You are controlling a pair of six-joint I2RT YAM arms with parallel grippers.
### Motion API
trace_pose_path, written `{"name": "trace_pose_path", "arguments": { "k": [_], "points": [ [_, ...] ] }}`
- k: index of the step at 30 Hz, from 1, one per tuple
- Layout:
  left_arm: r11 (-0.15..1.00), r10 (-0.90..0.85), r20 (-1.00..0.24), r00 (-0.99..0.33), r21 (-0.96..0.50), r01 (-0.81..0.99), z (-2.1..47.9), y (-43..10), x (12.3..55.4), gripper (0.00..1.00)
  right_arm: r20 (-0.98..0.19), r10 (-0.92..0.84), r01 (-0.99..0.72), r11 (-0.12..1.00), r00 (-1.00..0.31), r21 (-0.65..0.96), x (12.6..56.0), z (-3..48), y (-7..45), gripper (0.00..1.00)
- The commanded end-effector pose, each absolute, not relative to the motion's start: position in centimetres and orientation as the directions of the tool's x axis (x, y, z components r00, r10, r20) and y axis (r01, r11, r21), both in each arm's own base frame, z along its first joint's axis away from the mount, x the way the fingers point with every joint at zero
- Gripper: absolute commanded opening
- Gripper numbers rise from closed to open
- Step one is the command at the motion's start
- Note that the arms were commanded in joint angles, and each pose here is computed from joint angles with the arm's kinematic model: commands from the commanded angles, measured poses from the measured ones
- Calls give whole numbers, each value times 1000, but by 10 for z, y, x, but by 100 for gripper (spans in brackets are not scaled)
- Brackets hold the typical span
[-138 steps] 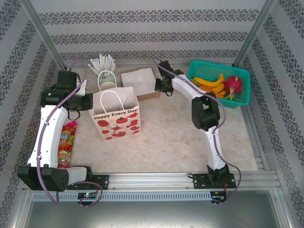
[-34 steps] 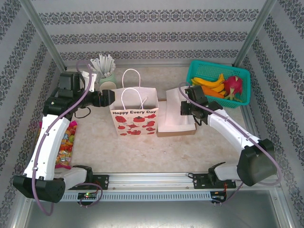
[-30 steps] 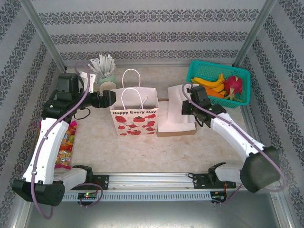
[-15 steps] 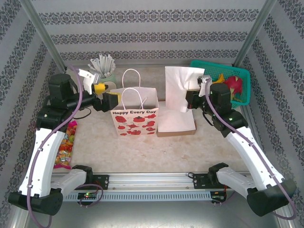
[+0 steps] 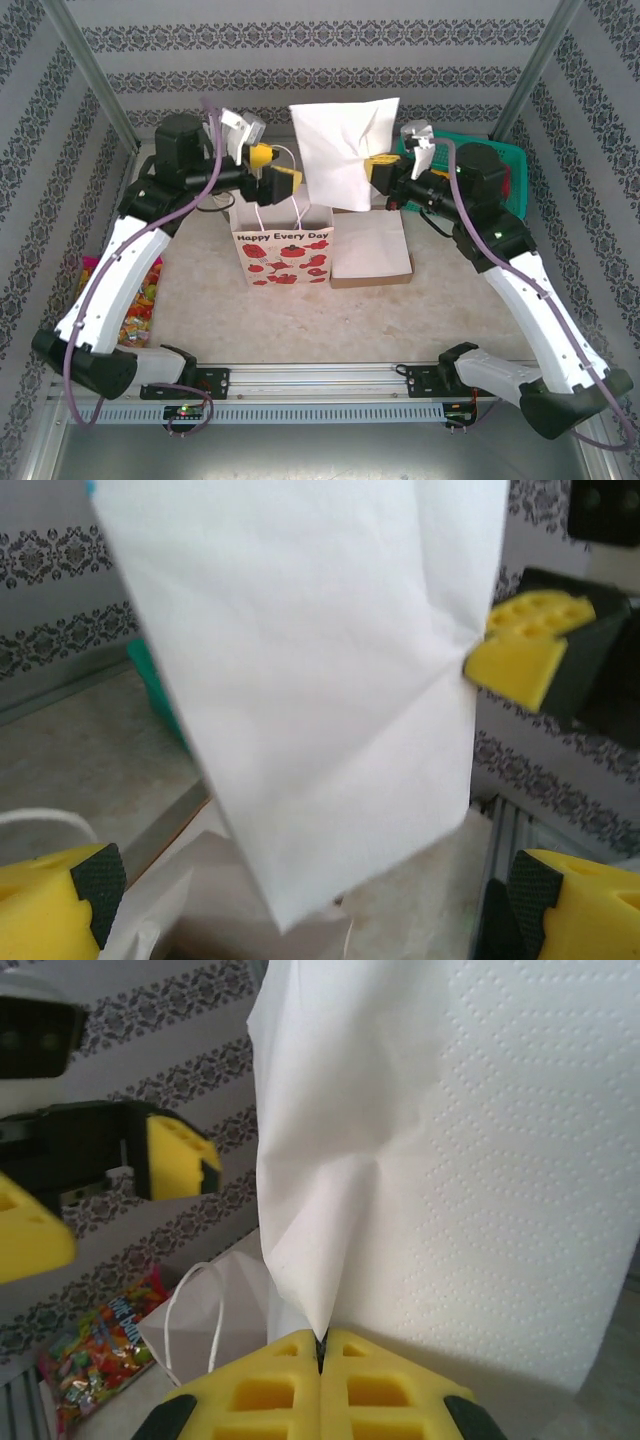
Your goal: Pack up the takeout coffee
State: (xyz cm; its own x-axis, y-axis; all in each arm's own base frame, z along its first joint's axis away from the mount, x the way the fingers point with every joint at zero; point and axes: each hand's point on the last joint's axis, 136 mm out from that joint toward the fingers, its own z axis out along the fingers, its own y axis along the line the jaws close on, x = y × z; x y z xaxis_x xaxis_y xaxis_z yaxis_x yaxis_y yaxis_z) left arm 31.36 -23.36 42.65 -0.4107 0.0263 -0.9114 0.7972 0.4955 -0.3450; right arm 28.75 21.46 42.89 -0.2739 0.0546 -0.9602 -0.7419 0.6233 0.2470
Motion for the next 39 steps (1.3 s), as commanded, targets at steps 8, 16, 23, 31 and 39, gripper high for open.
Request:
{"name": "trace_pose_path", "arguments": {
  "k": [8,16,23,31,39],
  "points": [
    [513,-103,-872,-478,-458,726,466,-259,320,100,-991,-18,-875,472,-131,107,275,449,271,0],
    [599,-80,-860,-504,-445,665,458,-233,331,100,-992,-8,-848,521,-126,103,286,450,270,0],
    [737,-172,-855,-489,-441,512,453,-183,298,100,-996,-62,-632,775,-65,-7,322,447,249,0],
    [598,-197,-768,-609,-586,546,445,-204,273,100,-983,-183,-685,714,16,-144,315,442,290,0],
    [676,-200,-751,-629,-571,466,449,-212,320,100,-945,-294,-776,560,143,-292,281,435,337,0]
  ]
}}
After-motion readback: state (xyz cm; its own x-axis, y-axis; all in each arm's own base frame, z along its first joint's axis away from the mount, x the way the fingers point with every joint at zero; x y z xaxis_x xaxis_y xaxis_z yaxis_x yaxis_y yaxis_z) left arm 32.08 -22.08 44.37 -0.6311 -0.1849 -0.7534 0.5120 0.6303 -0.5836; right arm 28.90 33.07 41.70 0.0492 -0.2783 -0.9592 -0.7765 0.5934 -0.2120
